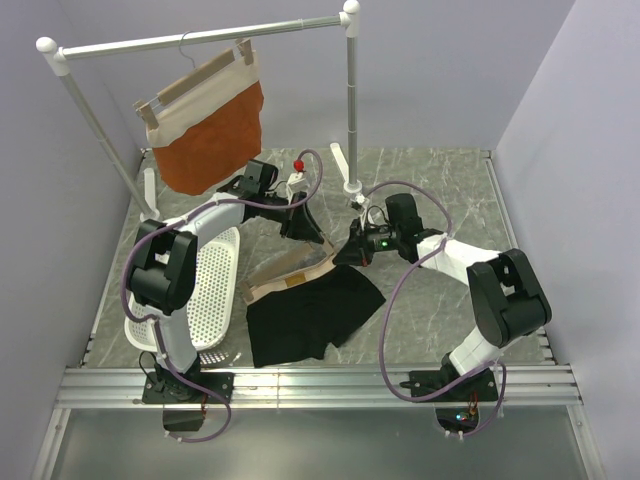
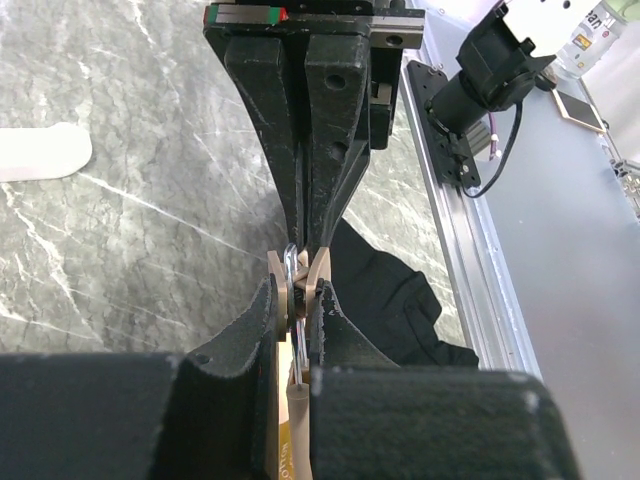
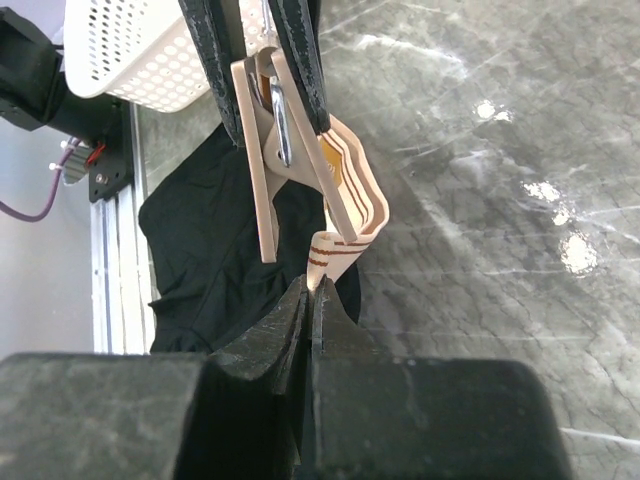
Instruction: Clip the underwear to the hanger
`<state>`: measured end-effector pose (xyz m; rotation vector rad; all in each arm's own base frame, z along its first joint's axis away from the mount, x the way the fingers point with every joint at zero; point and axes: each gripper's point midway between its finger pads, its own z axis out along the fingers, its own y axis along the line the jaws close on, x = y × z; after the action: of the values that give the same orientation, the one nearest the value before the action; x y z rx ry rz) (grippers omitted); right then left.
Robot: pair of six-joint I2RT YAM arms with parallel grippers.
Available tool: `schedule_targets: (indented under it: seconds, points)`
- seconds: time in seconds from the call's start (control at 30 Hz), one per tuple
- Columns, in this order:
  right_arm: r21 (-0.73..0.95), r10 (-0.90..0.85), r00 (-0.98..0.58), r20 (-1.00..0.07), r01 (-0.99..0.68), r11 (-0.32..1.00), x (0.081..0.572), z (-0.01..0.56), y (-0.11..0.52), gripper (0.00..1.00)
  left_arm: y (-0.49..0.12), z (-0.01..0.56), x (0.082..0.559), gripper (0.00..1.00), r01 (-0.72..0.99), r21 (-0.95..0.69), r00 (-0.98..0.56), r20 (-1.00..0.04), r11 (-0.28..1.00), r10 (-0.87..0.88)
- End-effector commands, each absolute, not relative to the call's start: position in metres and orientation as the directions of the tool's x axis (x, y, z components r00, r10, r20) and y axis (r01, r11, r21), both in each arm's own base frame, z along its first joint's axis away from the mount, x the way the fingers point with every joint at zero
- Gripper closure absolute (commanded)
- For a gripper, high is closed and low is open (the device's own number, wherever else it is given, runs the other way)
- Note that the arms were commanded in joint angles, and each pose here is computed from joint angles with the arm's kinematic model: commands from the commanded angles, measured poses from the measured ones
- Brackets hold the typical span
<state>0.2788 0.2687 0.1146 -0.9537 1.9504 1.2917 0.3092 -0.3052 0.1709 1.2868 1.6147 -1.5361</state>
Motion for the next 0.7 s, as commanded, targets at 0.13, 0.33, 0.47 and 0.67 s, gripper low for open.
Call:
schedule_targets:
  seconds: [0.13, 0.33, 0.47, 0.67]
  points:
    - [0.403, -0.209, -0.439, -0.874, -0.894, 0.193, 0.286, 0.154, 0.282, 1.0, -0.307, 0.194, 0.31, 1.0, 0.936, -0.295, -0.255, -0.945, -0.194, 0.206]
    - [0.378, -0.197, -0.409, -0.891, -0.909, 0.179, 0.284, 0.166, 0.286, 1.0, -0.306, 0.193, 0.309, 1.0, 0.937, -0.285, -0.244, -0.948, -0.201, 0.205]
    - [0.372, -0.191, -0.402, -0.895, -0.912, 0.175, 0.283, 0.171, 0.286, 1.0, -0.305, 0.19, 0.306, 1.0, 0.934, -0.284, -0.24, -0.948, -0.215, 0.209]
    - [0.372, -0.187, -0.399, -0.898, -0.914, 0.162, 0.282, 0.176, 0.286, 1.0, -0.303, 0.187, 0.3, 1.0, 0.923, -0.298, -0.248, -0.944, -0.244, 0.218]
